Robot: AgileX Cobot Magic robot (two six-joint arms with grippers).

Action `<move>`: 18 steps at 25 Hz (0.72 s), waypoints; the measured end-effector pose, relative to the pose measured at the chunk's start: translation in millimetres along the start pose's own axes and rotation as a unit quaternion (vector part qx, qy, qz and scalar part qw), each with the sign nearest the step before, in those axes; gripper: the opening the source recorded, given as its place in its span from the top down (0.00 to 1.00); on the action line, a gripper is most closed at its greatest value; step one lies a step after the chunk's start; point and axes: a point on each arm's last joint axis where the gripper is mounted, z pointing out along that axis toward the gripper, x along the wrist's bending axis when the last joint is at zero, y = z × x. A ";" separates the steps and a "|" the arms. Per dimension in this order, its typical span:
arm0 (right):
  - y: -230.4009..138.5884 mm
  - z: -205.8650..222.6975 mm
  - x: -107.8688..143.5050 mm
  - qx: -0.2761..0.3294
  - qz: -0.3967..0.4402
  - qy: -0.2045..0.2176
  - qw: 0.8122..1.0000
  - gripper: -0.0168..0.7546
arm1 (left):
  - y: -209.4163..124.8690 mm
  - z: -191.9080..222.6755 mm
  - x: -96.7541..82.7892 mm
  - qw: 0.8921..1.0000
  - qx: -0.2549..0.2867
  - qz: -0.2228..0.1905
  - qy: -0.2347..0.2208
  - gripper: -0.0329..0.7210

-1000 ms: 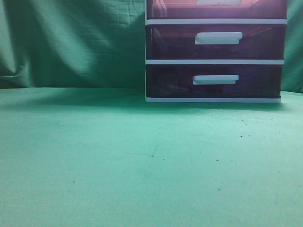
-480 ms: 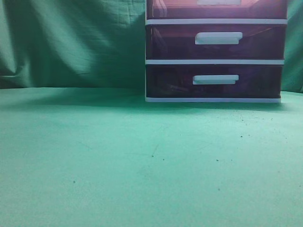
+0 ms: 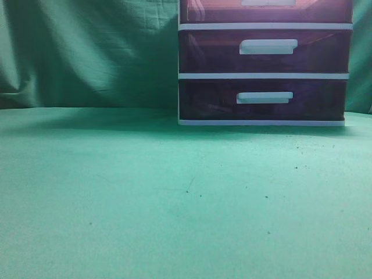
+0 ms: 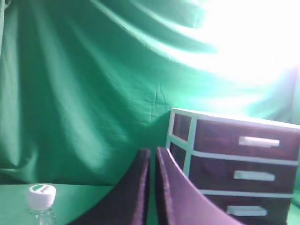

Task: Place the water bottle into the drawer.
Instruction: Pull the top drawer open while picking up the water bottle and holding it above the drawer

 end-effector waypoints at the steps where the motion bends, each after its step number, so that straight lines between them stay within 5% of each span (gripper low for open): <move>1: 0.0 0.0 0.0 0.000 0.000 0.000 1.000 0.98 | 3.5 1.2 -0.4 1.000 0.002 -0.015 0.001 0.96; 7: 0.0 0.0 0.0 0.000 0.000 0.000 1.000 0.98 | 19.0 22.0 3.1 0.995 0.086 -0.043 0.041 0.96; 16: 0.0 0.0 0.0 0.000 0.000 0.000 1.000 0.98 | -5.7 42.9 10.7 0.977 0.194 -0.058 0.066 0.96; 18: 0.0 0.0 0.0 0.000 0.000 0.000 1.000 0.98 | -12.4 45.6 13.3 0.971 0.220 -0.058 0.077 0.89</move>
